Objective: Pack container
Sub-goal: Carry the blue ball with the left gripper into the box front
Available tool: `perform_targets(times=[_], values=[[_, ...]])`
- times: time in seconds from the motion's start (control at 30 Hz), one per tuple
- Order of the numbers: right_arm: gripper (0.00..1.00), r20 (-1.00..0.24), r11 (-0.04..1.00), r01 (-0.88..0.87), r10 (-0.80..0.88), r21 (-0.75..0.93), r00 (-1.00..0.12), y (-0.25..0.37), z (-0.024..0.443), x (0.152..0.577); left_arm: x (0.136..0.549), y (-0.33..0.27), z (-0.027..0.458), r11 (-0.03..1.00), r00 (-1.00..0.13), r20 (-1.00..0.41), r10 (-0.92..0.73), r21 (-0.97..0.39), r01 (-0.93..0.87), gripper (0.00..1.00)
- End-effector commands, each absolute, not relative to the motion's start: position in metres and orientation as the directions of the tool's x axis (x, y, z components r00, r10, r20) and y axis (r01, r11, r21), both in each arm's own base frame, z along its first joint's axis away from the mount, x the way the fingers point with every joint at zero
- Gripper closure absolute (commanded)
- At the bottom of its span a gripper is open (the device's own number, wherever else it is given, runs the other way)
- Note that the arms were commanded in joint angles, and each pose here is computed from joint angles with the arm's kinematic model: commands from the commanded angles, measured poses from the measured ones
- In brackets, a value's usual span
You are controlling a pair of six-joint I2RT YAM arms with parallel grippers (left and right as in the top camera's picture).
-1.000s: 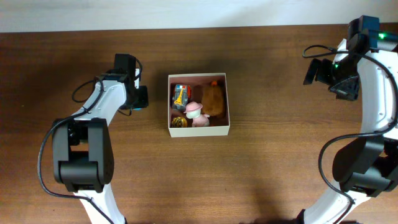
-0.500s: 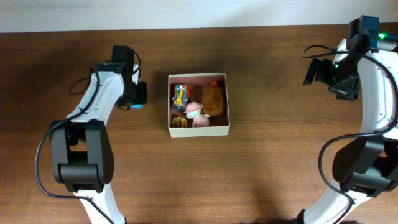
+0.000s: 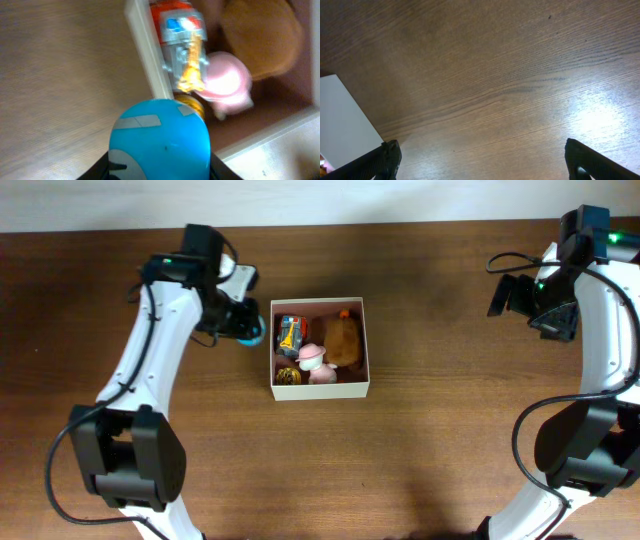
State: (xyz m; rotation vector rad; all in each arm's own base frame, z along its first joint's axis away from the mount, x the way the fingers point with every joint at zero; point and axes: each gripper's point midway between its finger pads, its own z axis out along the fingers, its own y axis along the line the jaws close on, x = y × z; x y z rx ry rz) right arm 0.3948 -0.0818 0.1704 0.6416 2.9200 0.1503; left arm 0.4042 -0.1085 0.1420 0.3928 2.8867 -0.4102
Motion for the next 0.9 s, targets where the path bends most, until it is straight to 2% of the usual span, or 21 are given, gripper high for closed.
perform_targets(times=[0.0,0.13,0.23,0.6,0.7,0.87], values=[[0.02,-0.134,0.9,0.417,0.432,0.124,-0.892,-0.084,0.174,0.394,0.385,-0.139,0.157,0.861,-0.893,-0.254,0.372,-0.265,0.434,0.62],[0.01,-0.134,0.9,0.417,0.432,0.124,-0.892,-0.084,0.174,0.394,0.362,-0.159,0.154,0.818,-0.856,-0.205,0.474,-0.256,0.514,0.62],[0.01,-0.134,0.9,0.417,0.432,0.124,-0.892,-0.084,0.174,0.394,0.354,-0.159,0.149,0.822,-0.839,-0.16,0.519,-0.175,0.542,0.62],[0.02,-0.134,0.9,0.417,0.432,0.124,-0.892,-0.084,0.174,0.394,0.346,-0.17,0.146,0.802,-0.815,-0.143,0.562,-0.145,0.579,0.61],[0.01,-0.134,0.9,0.417,0.432,0.124,-0.892,-0.084,0.174,0.394,0.347,-0.171,0.146,0.802,-0.814,-0.149,0.562,-0.144,0.58,0.42],[0.01,-0.134,0.9,0.417,0.432,0.124,-0.892,-0.084,0.174,0.394,0.351,-0.172,0.146,0.801,-0.811,-0.163,0.561,-0.14,0.582,0.2]])
